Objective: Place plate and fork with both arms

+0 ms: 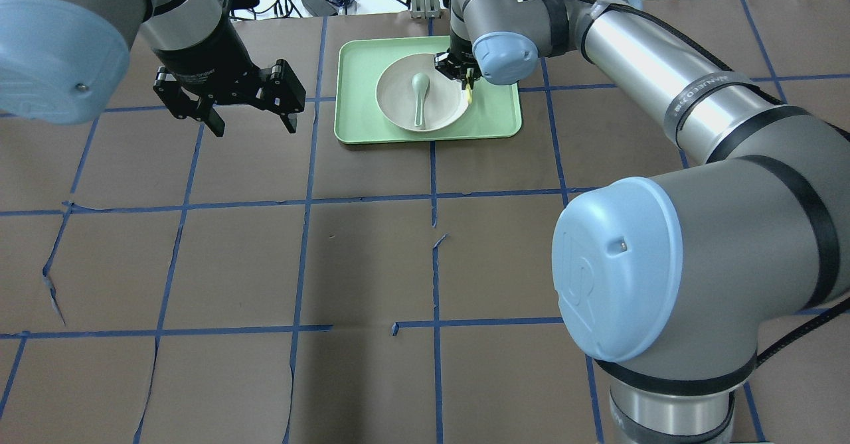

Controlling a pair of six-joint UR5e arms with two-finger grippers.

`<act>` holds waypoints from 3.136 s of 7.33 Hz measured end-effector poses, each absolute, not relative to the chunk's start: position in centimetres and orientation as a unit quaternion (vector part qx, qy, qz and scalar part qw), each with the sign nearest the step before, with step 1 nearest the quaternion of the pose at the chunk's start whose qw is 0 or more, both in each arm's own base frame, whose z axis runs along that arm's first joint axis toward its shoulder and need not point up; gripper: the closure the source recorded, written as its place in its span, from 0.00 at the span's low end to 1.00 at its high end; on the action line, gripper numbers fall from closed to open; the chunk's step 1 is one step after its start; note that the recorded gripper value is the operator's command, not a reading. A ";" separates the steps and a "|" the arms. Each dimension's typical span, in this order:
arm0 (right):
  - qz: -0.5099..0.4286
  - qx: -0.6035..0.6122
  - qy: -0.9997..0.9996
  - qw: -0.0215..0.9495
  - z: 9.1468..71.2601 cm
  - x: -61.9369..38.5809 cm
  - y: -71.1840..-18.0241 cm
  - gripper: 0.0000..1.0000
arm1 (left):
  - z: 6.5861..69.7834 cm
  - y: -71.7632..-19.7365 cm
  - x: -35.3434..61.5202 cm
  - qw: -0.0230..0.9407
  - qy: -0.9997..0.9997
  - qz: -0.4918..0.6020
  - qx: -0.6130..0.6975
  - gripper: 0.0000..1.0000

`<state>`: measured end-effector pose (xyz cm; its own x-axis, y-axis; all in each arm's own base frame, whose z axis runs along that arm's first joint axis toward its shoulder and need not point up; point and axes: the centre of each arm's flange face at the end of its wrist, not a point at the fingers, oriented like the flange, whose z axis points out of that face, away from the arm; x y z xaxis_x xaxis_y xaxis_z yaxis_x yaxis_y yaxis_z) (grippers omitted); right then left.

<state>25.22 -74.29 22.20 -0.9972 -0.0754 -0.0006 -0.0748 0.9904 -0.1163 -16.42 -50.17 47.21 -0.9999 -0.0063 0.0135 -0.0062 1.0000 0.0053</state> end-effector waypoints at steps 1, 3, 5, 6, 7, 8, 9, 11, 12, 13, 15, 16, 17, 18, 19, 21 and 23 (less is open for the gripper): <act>-0.053 -0.041 0.998 0.000 21.5 24.3 -74.4 0.94 | 47.0 -50.1 -16.4 0.006 -1.000 -0.004 0.003 0.00; -0.044 -0.031 0.999 0.002 20.2 23.8 -74.6 0.94 | 47.0 -50.1 -16.4 0.005 -1.000 -0.004 0.003 0.00; -0.037 0.006 0.999 0.006 19.1 23.8 -74.8 0.93 | 47.0 -50.1 -16.4 0.005 -1.000 -0.004 0.004 0.00; -0.038 0.014 0.999 0.008 19.1 23.9 -74.9 0.92 | 47.0 -50.1 -16.4 0.005 -1.000 -0.004 0.004 0.00; -0.039 0.015 0.999 0.013 19.3 24.0 -74.9 0.92 | 47.0 -50.1 -16.4 0.005 -1.000 -0.004 0.003 0.00; -0.039 0.012 0.999 0.016 19.5 24.0 -74.9 0.86 | 47.0 -50.1 -16.4 0.005 -1.000 -0.004 0.004 0.00; -0.039 0.009 0.999 0.017 19.5 24.1 -74.8 0.05 | 47.0 -50.1 -16.4 0.005 -1.000 -0.004 0.003 0.00; -0.035 0.001 0.999 0.017 19.1 24.1 -74.7 0.00 | 47.0 -50.1 -16.4 0.005 -1.000 -0.004 0.003 0.00; -0.035 -0.006 0.999 0.016 19.2 24.0 -74.6 0.00 | 47.0 -50.1 -16.4 0.005 -1.000 -0.004 0.003 0.00; -0.037 -0.015 0.999 0.015 19.4 24.0 -74.6 0.00 | 46.9 -50.1 -16.4 0.005 -1.000 -0.004 0.004 0.00; -0.046 -0.034 0.998 0.010 20.8 23.9 -74.5 0.00 | 46.9 -50.1 -16.4 0.005 -1.000 -0.004 0.003 0.00; -0.052 -0.038 0.998 0.009 21.9 23.9 -74.4 0.00 | 47.0 -50.1 -16.4 0.005 -1.000 -0.004 0.003 0.00; -0.053 -0.040 0.998 0.006 23.5 23.7 -74.0 0.00 | 47.0 -50.1 -16.4 0.005 -1.000 -0.004 0.003 0.00; -0.044 -0.050 0.998 -0.008 26.0 23.3 -72.8 0.00 | 47.0 -50.1 -16.4 0.005 -1.000 -0.003 0.003 0.00; -0.036 -0.065 0.997 -0.025 29.1 22.5 -70.8 0.00 | 47.1 -50.0 -16.4 0.005 -1.000 -0.003 0.003 0.00; -0.031 -0.069 0.996 -0.038 35.2 20.4 -64.5 0.00 | 47.2 -49.9 -16.4 0.005 -1.000 -0.001 0.003 0.00; -0.021 -0.055 0.998 -0.037 40.5 17.5 -57.2 0.00 | 47.4 -49.8 -16.4 0.006 -1.000 -0.001 0.003 0.00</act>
<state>17.50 -57.24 40.52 -0.9913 -0.1072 0.0759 -0.1104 0.9931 -0.0387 -16.38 -49.79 47.36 -0.9999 -0.0060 0.0115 -0.0059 1.0000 0.0020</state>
